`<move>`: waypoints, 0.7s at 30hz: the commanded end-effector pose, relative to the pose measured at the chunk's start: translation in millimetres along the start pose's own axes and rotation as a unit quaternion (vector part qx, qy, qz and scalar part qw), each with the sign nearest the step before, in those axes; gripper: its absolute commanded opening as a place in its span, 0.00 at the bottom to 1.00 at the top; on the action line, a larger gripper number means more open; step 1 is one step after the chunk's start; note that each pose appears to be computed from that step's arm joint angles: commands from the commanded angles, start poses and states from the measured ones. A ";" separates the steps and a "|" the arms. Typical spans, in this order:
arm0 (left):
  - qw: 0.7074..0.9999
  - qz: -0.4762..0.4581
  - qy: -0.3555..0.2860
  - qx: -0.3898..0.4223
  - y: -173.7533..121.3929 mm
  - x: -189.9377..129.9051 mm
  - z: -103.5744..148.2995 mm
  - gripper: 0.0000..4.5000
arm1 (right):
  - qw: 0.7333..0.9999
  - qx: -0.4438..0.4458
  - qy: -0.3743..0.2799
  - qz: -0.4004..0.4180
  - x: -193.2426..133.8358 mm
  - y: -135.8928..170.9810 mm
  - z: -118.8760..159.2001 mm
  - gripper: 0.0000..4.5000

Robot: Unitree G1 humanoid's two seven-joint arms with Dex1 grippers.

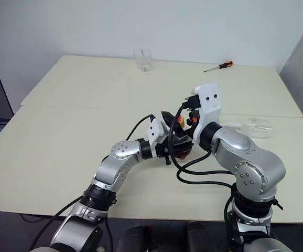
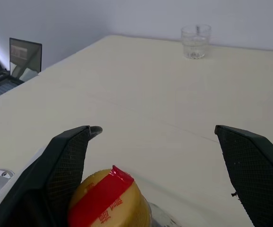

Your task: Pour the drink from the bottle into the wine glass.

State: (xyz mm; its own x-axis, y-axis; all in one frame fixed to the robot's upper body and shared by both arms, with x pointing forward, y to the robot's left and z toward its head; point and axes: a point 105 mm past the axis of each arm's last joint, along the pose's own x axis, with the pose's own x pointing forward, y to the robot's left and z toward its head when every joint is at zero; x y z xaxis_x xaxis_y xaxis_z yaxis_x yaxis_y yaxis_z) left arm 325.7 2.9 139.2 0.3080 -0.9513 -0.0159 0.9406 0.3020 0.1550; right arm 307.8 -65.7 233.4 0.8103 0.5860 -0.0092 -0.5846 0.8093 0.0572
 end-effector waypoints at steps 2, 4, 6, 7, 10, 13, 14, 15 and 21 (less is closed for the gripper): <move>0.999 0.000 -0.032 0.030 1.3 1.7 20.4 0.26 | 1.000 -0.006 -0.019 -0.013 -4.9 -9.1 4.9 1.00; 0.999 0.000 -0.031 0.031 2.2 1.5 20.6 0.26 | 1.000 0.002 -0.023 -0.012 -7.0 -10.8 5.3 1.00; 0.999 -0.001 -0.031 0.031 1.6 1.3 20.2 0.26 | 1.000 0.010 -0.025 -0.011 -10.0 -12.4 3.8 1.00; 0.999 -0.002 -0.031 0.031 0.8 1.2 19.9 0.26 | 1.000 0.013 -0.025 -0.011 -11.6 -13.2 2.8 1.00; 0.999 -0.003 -0.031 0.031 0.7 1.7 19.5 0.26 | 0.999 0.026 -0.027 -0.007 -16.1 -16.2 1.3 1.00; 0.999 -0.002 -0.031 0.032 1.5 2.2 20.4 0.26 | 0.999 0.031 -0.027 -0.004 -23.0 -19.5 -0.1 1.00; 0.999 -0.002 -0.031 0.032 2.1 2.2 20.6 0.26 | 0.999 0.031 -0.027 -0.002 -24.8 -20.2 -0.5 1.00; 0.999 -0.001 -0.031 0.033 2.9 2.0 20.9 0.26 | 0.999 0.030 -0.025 0.003 -27.0 -20.2 -0.9 1.00; 0.999 0.002 -0.030 0.036 5.0 1.0 20.9 0.26 | 1.000 0.018 -0.003 0.022 -35.7 -21.8 -7.0 1.00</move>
State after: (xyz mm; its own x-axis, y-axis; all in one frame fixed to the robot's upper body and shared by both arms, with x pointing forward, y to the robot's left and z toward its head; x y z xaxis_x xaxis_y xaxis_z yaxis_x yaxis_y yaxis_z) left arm 327.8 3.3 134.6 0.3127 -0.9493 -0.0326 0.9411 0.3050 0.1459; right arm 291.3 -91.3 222.2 0.7587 0.6513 -0.0113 -0.6468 0.7552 0.1065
